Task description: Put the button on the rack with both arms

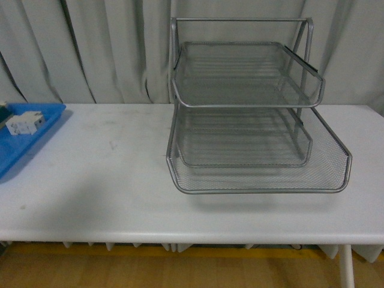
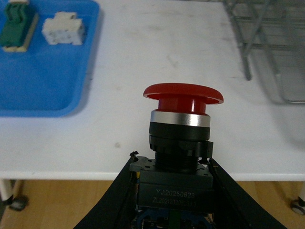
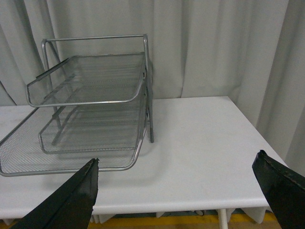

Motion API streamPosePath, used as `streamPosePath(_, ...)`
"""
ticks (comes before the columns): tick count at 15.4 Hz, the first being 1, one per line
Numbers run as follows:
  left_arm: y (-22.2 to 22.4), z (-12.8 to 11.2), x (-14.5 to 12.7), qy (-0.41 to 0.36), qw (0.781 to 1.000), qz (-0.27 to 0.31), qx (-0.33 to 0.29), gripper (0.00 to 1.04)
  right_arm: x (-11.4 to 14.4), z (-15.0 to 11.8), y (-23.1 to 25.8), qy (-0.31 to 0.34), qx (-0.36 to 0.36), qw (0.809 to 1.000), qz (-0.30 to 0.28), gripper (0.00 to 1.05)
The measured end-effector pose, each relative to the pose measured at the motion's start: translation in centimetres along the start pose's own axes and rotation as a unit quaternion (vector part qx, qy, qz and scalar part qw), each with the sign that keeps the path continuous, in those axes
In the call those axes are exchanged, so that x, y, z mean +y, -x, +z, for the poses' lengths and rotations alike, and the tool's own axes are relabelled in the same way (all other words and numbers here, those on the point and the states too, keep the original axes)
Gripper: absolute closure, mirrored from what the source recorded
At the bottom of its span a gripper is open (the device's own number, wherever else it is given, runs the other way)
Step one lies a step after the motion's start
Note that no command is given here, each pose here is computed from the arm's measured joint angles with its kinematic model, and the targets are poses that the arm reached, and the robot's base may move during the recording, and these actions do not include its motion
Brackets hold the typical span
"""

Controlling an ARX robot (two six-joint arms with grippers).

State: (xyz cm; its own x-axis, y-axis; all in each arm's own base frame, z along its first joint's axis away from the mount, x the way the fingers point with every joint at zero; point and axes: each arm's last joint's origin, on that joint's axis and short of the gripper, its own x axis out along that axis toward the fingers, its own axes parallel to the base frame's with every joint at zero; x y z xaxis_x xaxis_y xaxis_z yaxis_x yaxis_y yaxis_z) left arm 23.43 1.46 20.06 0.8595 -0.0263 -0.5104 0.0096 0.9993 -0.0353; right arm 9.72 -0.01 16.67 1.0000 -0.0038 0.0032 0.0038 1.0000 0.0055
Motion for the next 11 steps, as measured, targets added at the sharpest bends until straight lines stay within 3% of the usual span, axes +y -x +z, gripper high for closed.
streamPosePath(1,0.0,0.3,-0.4,-0.003,1.000,-0.009,-0.005,0.69,0.0,0.0,0.0,0.000,0.000,1.000,0.000,0.06)
streamPosePath(2,-1.1,3.6,-3.5,-0.029,0.999,-0.029,-0.029,0.69,0.0,0.0,0.0,0.000,0.000,1.000,0.000,0.06)
streamPosePath(3,-3.0,7.2,-10.4,-0.080,0.990,-0.111,-0.041,0.69,0.0,0.0,0.0,0.000,0.000,1.000,0.000,0.06)
streamPosePath(4,-4.6,8.0,-16.6,-0.126,0.976,-0.179,-0.020,0.69,0.0,0.0,0.0,0.000,-0.001,1.000,0.001,0.06)
streamPosePath(7,-6.1,7.3,-20.7,-0.170,0.961,-0.220,0.008,0.69,0.0,0.0,0.0,0.000,-0.001,1.000,0.001,0.06)
streamPosePath(11,-10.5,6.6,-23.3,-0.198,0.953,-0.225,0.049,0.69,0.0,0.0,0.0,0.000,-0.001,1.000,0.001,0.06)
